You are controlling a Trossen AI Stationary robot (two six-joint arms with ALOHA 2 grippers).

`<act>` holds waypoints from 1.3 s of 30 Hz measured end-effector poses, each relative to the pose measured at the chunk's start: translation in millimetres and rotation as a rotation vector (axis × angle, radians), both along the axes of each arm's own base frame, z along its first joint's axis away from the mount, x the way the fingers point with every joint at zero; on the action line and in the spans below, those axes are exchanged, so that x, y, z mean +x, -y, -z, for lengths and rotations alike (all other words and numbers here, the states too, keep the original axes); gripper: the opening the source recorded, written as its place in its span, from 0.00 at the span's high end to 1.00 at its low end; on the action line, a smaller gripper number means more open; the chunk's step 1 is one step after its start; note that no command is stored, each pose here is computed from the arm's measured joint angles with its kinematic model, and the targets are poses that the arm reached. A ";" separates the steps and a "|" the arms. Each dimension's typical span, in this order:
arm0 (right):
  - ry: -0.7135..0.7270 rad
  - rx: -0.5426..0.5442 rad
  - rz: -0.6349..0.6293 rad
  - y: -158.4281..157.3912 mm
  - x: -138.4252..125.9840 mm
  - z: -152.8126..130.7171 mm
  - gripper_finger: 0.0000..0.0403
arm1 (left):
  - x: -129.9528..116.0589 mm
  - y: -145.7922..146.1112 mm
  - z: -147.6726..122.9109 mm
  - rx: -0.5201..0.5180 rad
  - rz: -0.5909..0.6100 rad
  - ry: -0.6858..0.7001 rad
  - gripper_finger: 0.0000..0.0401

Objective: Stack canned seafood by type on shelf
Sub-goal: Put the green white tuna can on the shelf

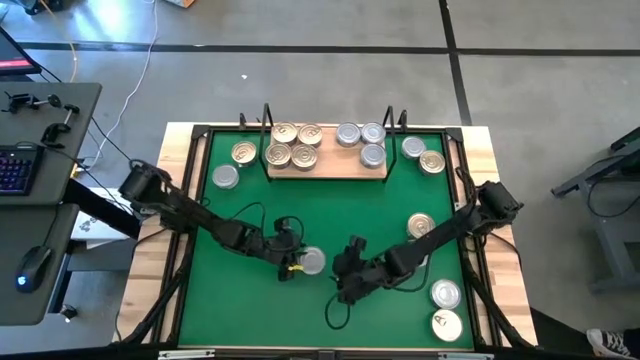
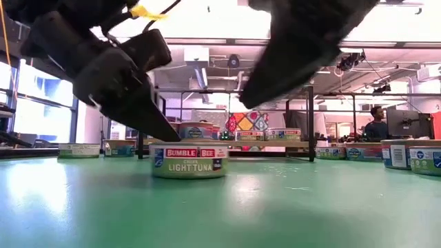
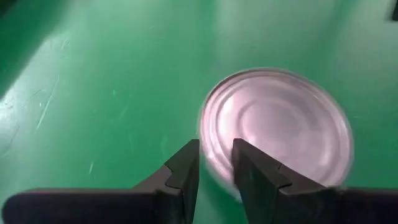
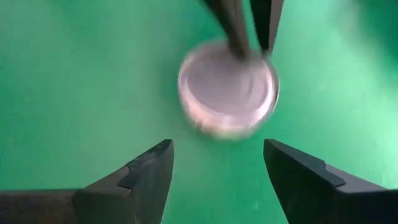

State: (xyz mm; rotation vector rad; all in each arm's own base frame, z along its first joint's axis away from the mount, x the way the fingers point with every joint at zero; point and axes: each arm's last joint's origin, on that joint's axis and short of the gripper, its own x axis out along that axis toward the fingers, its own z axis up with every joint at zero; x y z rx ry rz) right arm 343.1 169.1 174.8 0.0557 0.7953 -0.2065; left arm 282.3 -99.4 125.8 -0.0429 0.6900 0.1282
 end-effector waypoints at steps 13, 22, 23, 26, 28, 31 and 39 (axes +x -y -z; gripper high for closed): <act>-0.067 -0.002 0.044 -2.1 11.3 50.4 0.40 | -0.6 1.9 13.9 -0.005 -0.029 -0.073 0.99; -0.009 -0.017 0.027 -3.5 14.3 42.6 0.40 | 3.1 5.2 26.4 0.009 -0.058 -0.069 1.00; -0.001 -0.018 0.020 -3.8 15.1 42.1 0.40 | 2.8 5.9 26.5 0.013 -0.059 -0.068 1.00; 0.026 -0.007 0.008 -4.4 17.8 39.8 0.40 | 1.4 7.3 27.2 0.015 -0.059 -0.074 1.00; 0.035 -0.002 0.012 -3.9 17.8 36.8 0.40 | 0.8 8.3 27.2 0.023 -0.063 -0.072 1.00; 0.086 -0.030 0.055 -1.3 18.2 27.2 0.40 | -1.0 8.4 28.1 0.043 -0.081 -0.073 1.00; 0.173 -0.002 0.090 20.6 35.1 16.8 0.40 | -8.0 10.2 36.6 0.036 -0.052 -0.154 1.00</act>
